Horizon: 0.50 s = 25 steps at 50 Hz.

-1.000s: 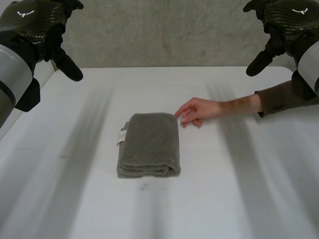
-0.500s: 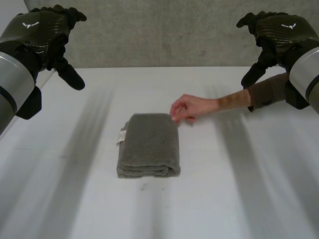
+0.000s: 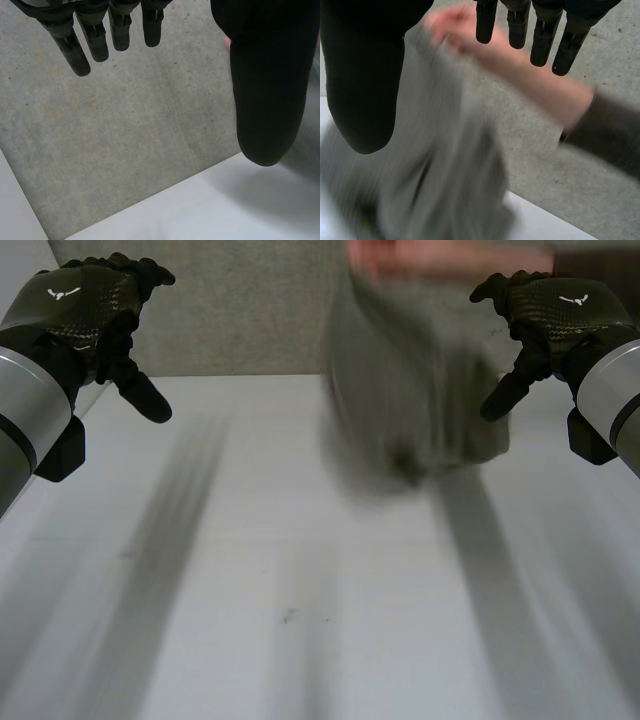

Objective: Fold the towel.

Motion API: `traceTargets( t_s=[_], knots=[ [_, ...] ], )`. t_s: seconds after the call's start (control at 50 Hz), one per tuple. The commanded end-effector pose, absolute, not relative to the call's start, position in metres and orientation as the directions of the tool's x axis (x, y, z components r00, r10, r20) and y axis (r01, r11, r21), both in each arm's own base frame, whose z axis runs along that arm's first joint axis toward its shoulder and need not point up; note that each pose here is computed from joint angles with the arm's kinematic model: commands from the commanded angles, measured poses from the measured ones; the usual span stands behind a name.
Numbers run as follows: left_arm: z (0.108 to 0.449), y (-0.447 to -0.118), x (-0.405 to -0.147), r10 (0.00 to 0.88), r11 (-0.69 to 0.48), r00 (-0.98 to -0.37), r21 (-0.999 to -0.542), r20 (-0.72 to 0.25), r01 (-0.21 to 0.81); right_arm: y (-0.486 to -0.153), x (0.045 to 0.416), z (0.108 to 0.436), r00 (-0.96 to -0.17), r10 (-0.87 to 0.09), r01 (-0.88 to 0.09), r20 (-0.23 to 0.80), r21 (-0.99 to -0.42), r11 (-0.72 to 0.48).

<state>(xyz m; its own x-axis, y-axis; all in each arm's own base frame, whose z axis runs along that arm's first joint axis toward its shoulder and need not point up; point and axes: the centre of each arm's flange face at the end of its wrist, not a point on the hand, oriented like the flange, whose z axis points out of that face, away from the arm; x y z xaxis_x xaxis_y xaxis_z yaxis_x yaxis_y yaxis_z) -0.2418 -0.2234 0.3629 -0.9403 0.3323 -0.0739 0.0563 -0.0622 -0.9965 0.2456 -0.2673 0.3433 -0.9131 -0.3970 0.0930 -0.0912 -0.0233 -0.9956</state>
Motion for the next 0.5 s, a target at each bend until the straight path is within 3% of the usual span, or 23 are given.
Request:
traceTargets(
  t_s=[0.02,0.5],
  knots=[
    [0.3614,-0.2236,-0.2421,0.336,-0.060,-0.939,-0.997,-0.074,0.058,-0.2679,0.2459,0.3430,-0.913,-0.397,-0.089,0.093,-0.996,-0.029],
    [0.3599,-0.2242,-0.2424,0.336,-0.067,-0.939,-0.996,-0.074,0.054,-0.2683,0.2463,0.3426,-0.912,-0.399,-0.086,0.093,-0.996,-0.037]
  ],
)
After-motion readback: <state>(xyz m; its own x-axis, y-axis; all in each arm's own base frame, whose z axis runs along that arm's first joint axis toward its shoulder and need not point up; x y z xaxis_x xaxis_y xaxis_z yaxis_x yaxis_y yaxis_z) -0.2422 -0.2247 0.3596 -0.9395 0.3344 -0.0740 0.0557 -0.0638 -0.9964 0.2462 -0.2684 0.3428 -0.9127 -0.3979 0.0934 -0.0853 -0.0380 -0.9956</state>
